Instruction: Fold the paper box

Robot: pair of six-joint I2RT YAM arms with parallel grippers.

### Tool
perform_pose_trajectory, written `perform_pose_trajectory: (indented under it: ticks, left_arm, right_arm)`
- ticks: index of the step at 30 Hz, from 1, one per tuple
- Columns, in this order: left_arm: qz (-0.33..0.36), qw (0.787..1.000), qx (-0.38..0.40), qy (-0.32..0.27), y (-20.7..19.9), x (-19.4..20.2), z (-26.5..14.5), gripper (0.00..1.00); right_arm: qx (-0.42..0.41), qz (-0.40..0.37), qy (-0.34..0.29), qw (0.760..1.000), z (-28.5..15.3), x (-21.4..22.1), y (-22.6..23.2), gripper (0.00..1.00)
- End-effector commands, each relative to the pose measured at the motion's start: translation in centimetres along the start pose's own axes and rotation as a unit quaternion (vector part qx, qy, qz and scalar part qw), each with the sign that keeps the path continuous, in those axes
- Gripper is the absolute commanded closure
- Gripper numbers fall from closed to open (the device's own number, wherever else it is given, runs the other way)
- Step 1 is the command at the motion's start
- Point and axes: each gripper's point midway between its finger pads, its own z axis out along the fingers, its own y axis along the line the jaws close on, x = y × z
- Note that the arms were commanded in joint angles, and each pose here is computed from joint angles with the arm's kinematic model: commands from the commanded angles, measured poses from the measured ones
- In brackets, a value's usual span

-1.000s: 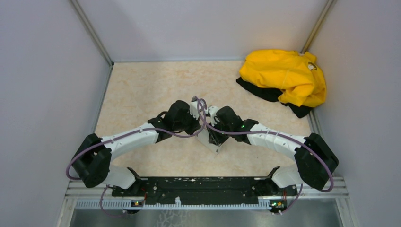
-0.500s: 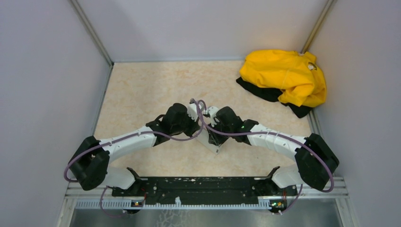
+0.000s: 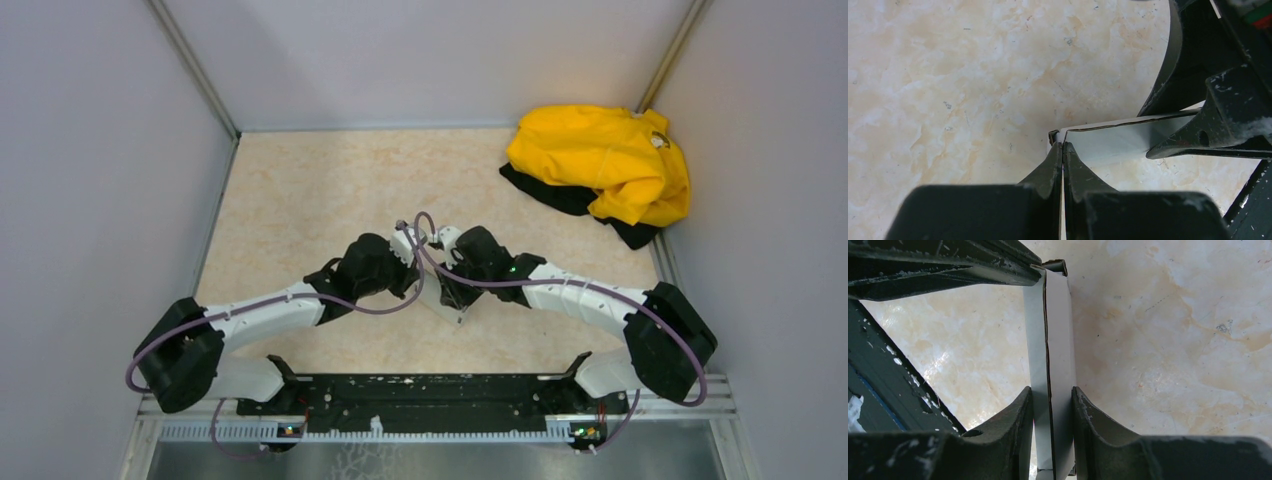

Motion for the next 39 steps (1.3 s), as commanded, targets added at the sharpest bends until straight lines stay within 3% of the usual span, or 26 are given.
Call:
perform_pose_trajectory:
  ticks: [1,39]
  left_arm:
    - [-0.016,0.999,0.038,0.025,-2.3,2.6,-0.6,0.97]
    - [-0.025,0.999,-0.03,-0.014,-0.1,3.8,-3.2,0.96]
  right_arm:
    - [0.015,-0.003,0.033,0.999,0.3,2.6,-0.2,0.96]
    - [0.11,-0.053,0.016,0.992,-0.1,2.4,-1.9,0.96]
